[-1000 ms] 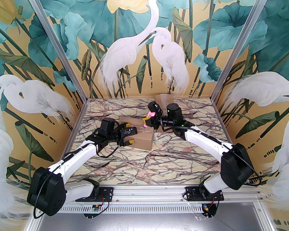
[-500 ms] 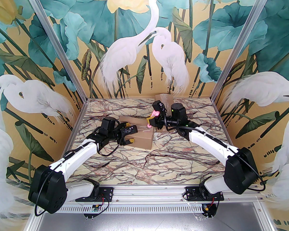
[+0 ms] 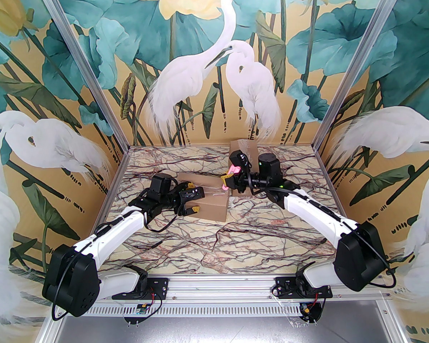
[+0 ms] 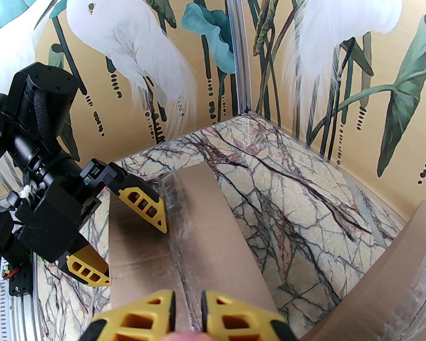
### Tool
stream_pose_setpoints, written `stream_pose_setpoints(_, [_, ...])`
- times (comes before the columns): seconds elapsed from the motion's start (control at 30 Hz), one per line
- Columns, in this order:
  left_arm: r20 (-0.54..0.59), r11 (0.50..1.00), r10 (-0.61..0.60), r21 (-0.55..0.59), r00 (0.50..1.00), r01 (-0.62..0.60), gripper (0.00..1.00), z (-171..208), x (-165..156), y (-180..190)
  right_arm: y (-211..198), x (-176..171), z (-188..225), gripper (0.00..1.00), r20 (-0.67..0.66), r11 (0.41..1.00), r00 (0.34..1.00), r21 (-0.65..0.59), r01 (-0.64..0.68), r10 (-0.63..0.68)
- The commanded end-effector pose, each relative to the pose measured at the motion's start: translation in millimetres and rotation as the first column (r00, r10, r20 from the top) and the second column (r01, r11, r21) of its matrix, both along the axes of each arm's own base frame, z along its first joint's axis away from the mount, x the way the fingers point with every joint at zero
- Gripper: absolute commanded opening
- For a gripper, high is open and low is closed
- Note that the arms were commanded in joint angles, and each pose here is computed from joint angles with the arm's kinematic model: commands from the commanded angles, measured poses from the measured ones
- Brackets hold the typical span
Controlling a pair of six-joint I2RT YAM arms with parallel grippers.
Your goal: Unpack the express box
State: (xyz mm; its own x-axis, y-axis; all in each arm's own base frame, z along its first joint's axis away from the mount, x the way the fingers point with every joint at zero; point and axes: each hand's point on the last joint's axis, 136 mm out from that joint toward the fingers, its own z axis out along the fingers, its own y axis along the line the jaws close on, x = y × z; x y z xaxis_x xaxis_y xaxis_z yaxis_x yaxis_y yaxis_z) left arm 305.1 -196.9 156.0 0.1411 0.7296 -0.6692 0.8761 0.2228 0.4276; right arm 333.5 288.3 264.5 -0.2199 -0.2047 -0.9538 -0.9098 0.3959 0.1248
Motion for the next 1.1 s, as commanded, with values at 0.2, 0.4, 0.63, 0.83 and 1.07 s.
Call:
stream_pose_setpoints(0.2, [-0.241,0.988,0.055,0.154,0.969,-0.018,0.80,-60.7,-42.7,30.8,-9.9,7.3,35.0,0.00,0.107,0.997,0.994,0.083,0.010,-0.019])
stream_pose_setpoints(0.4, [-0.245,0.987,0.047,0.157,0.968,-0.008,0.80,-62.9,-44.2,29.0,5.2,11.0,40.4,0.00,0.111,0.990,0.993,0.123,-0.064,0.050])
stream_pose_setpoints(0.63, [-0.240,0.987,0.050,0.162,0.970,-0.011,0.80,-63.0,-43.1,29.1,16.2,12.2,26.6,0.00,0.077,0.986,0.991,0.118,-0.120,0.111])
stream_pose_setpoints(0.83, [-0.238,0.987,0.052,0.162,0.970,-0.013,0.80,-63.5,-41.8,28.9,23.5,8.3,8.3,0.00,0.049,0.985,0.988,0.086,-0.147,0.143])
stream_pose_setpoints(1.07, [-0.232,0.986,0.062,0.167,0.971,-0.023,0.80,-63.6,-40.4,30.2,24.3,9.0,-3.7,0.00,0.037,0.987,0.989,0.059,-0.148,0.146])
